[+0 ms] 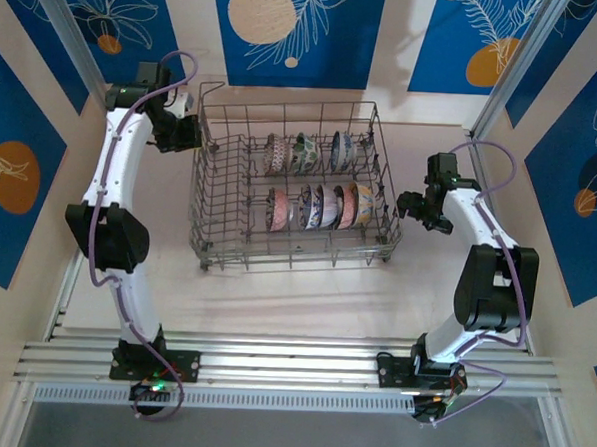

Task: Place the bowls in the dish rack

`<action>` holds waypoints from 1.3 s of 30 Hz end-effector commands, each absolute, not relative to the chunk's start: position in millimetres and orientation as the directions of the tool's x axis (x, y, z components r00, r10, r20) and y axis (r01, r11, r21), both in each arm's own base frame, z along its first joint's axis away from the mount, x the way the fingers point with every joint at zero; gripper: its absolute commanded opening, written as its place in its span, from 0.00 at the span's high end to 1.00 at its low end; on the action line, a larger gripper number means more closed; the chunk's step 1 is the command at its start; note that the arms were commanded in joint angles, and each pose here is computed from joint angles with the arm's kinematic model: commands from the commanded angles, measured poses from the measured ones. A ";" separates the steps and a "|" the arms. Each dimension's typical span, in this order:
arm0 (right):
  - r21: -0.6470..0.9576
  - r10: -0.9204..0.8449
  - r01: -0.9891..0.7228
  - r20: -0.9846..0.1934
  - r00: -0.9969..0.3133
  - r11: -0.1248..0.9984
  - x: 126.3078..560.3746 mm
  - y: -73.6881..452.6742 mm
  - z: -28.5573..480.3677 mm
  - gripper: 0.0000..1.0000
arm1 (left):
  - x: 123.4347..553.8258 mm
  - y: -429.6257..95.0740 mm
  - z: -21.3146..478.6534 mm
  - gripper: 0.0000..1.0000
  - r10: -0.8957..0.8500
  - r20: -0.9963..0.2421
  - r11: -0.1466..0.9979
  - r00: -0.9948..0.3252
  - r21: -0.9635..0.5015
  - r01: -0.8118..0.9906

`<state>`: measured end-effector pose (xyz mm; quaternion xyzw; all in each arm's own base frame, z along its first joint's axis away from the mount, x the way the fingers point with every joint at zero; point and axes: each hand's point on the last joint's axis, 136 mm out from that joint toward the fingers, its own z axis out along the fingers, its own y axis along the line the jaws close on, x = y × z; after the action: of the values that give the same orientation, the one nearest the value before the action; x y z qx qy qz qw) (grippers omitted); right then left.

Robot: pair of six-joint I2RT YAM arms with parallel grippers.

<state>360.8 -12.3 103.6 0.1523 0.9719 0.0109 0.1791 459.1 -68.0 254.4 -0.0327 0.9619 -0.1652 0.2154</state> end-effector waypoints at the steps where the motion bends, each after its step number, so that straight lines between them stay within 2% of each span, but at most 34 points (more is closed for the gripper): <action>1: 0.105 0.311 0.293 -0.302 -0.901 0.950 341.3 -2.9 108.3 0.04 | 475.5 -71.6 283.4 0.42 -0.135 -0.513 0.933 -0.847 -0.355 0.066; 2: 0.088 0.328 0.317 -0.312 -0.892 0.944 342.6 -12.0 109.0 0.03 | 475.5 -68.8 292.0 0.28 -0.135 -0.540 0.937 -0.831 -0.342 0.070; 3: 0.082 0.347 0.339 -0.321 -0.881 0.937 344.1 -20.5 110.4 0.02 | 474.7 -65.8 300.9 0.19 -0.134 -0.566 0.942 -0.813 -0.327 0.073; 5: 0.099 0.398 0.389 -0.355 -0.846 0.916 350.6 -39.6 117.8 0.00 | 472.1 -54.2 323.7 0.04 -0.136 -0.632 0.957 -0.763 -0.283 0.064; 6: 0.097 0.416 0.412 -0.379 -0.826 0.906 353.6 -50.0 121.7 0.00 | 470.4 -48.3 334.5 0.01 -0.138 -0.662 0.963 -0.736 -0.264 0.057; 10: 0.050 0.464 0.501 -0.463 -0.755 0.864 357.9 -91.6 126.1 0.00 | 452.1 -7.2 367.8 0.01 -0.187 -0.765 0.978 -0.616 -0.207 -0.040; 13: 0.041 0.460 0.525 -0.543 -0.703 0.850 358.9 -104.1 120.0 0.00 | 427.6 34.3 367.0 0.01 -0.267 -0.811 0.963 -0.521 -0.208 -0.169; 16: 0.100 0.387 0.447 -0.686 -0.617 0.889 372.0 -91.9 123.5 0.01 | 402.5 62.3 326.3 0.01 -0.272 -0.840 0.949 -0.470 -0.154 -0.274; 21: 0.126 0.287 0.302 -0.765 -0.576 0.945 380.3 -55.7 109.7 0.01 | 366.2 79.6 224.1 0.01 -0.232 -0.856 0.930 -0.461 -0.055 -0.364; 23: 0.092 0.207 0.228 -0.803 -0.558 0.969 385.1 -37.8 104.1 0.00 | 353.5 78.5 185.2 0.01 -0.195 -0.890 0.930 -0.413 -0.034 -0.366; 26: 0.054 0.120 0.151 -0.872 -0.474 0.987 392.3 -18.4 102.8 0.00 | 347.4 61.0 154.1 0.01 -0.077 -0.934 0.952 -0.350 0.036 -0.305; 29: 0.040 0.095 0.119 -0.859 -0.503 0.992 399.7 -12.9 100.1 0.00 | 352.6 51.0 132.9 0.01 -0.034 -0.931 0.957 -0.364 0.075 -0.280; 31: 0.087 0.118 0.084 -0.849 -0.514 0.993 401.3 -7.8 98.6 0.00 | 358.8 45.5 126.0 0.01 -0.025 -0.940 0.962 -0.340 0.070 -0.264; 33: 0.135 0.124 0.008 -0.879 -0.460 0.991 399.4 7.2 107.1 0.00 | 365.7 39.4 122.4 0.01 -0.036 -0.952 0.968 -0.304 0.043 -0.248; 36: 0.103 0.075 -0.044 -0.905 -0.419 0.994 401.4 21.0 106.9 0.00 | 372.5 29.7 116.6 0.01 -0.040 -0.964 0.975 -0.262 0.020 -0.220; 39: 0.104 0.073 -0.050 -0.903 -0.424 0.993 403.5 23.2 98.8 0.00 | 381.6 13.0 111.1 0.01 0.016 -0.964 0.987 -0.264 0.057 -0.148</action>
<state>397.4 -8.3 91.3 0.0560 0.8563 0.0111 0.5134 365.0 32.5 80.8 -0.0832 0.8329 0.0793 0.5413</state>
